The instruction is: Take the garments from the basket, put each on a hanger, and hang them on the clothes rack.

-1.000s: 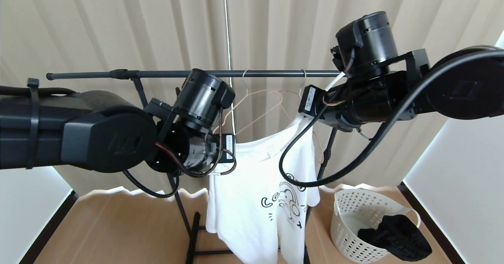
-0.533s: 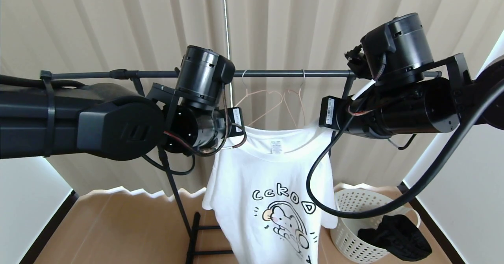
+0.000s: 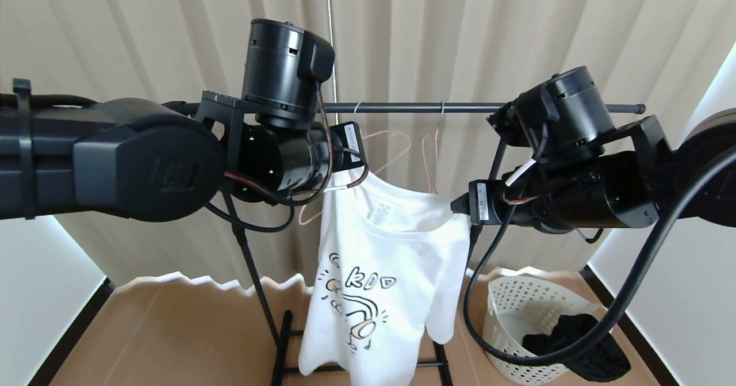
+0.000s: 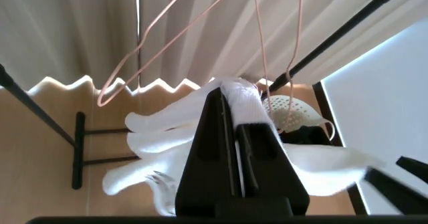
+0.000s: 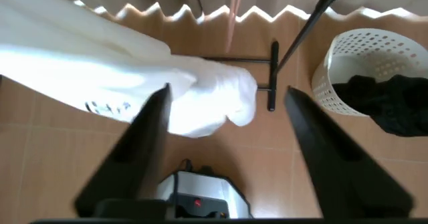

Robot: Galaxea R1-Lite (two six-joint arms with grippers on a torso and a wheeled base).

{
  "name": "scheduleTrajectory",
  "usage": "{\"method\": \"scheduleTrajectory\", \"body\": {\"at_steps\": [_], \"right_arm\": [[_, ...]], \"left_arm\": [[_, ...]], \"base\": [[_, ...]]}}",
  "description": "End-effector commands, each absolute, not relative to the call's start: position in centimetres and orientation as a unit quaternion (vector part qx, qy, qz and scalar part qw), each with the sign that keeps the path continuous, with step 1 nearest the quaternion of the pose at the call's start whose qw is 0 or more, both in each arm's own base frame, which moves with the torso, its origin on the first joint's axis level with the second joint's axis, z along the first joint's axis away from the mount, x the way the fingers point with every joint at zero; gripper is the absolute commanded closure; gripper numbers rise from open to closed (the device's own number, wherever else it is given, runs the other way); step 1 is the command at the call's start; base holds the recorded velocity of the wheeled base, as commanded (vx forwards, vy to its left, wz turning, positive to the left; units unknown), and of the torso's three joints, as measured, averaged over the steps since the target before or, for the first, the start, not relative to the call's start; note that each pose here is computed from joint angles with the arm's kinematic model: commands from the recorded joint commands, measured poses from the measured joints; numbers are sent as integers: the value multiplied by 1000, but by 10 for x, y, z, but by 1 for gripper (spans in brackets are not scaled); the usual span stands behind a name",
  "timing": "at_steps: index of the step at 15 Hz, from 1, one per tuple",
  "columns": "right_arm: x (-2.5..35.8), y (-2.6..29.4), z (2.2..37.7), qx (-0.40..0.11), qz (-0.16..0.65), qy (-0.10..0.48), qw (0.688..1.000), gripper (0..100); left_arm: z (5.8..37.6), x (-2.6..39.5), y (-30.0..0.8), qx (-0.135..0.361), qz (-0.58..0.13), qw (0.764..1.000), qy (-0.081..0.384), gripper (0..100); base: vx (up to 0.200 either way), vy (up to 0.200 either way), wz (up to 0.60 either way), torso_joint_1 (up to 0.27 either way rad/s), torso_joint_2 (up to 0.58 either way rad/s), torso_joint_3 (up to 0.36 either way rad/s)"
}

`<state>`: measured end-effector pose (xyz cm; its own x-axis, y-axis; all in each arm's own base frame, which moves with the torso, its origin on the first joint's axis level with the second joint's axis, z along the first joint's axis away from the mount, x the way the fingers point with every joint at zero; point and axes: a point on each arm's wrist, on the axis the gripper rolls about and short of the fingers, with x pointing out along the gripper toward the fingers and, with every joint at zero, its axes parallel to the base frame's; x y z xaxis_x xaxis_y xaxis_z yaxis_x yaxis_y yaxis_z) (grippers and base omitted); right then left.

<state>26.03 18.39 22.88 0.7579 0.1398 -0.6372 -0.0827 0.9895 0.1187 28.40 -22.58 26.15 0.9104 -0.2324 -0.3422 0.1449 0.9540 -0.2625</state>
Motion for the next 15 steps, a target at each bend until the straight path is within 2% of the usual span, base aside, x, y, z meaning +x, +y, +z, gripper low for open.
{"method": "scheduleTrajectory", "body": {"at_steps": [1, 3, 5, 8, 10, 13, 15], "right_arm": [[257, 182, 216, 15, 61, 362, 930, 0], [254, 183, 206, -14, 71, 376, 924, 0], [252, 184, 194, -21, 97, 365, 926, 0], [235, 190, 184, -26, 237, 288, 927, 0], [233, 194, 189, -40, 298, 226, 927, 0], [227, 220, 208, -29, 336, 170, 926, 0], [223, 231, 216, -30, 329, 154, 931, 0]], "left_arm": [[268, 280, -228, -121, -106, 970, 180, 100], [271, 278, -232, -120, -112, 970, 177, 100], [269, 276, -234, -112, -115, 971, 178, 100], [269, 275, -233, -108, -113, 971, 179, 100], [267, 274, -233, -100, -113, 972, 181, 100], [262, 269, -237, -93, -117, 971, 188, 100], [262, 268, -238, -91, -116, 971, 188, 100]], "base": [[0, 0, 0, 0, 0, 0], [0, 0, 0, 0, 0, 0], [0, 0, 0, 0, 0, 0], [0, 0, 0, 0, 0, 0], [0, 0, 0, 0, 0, 0], [0, 0, 0, 0, 0, 0], [0, 0, 0, 0, 0, 0]]}}
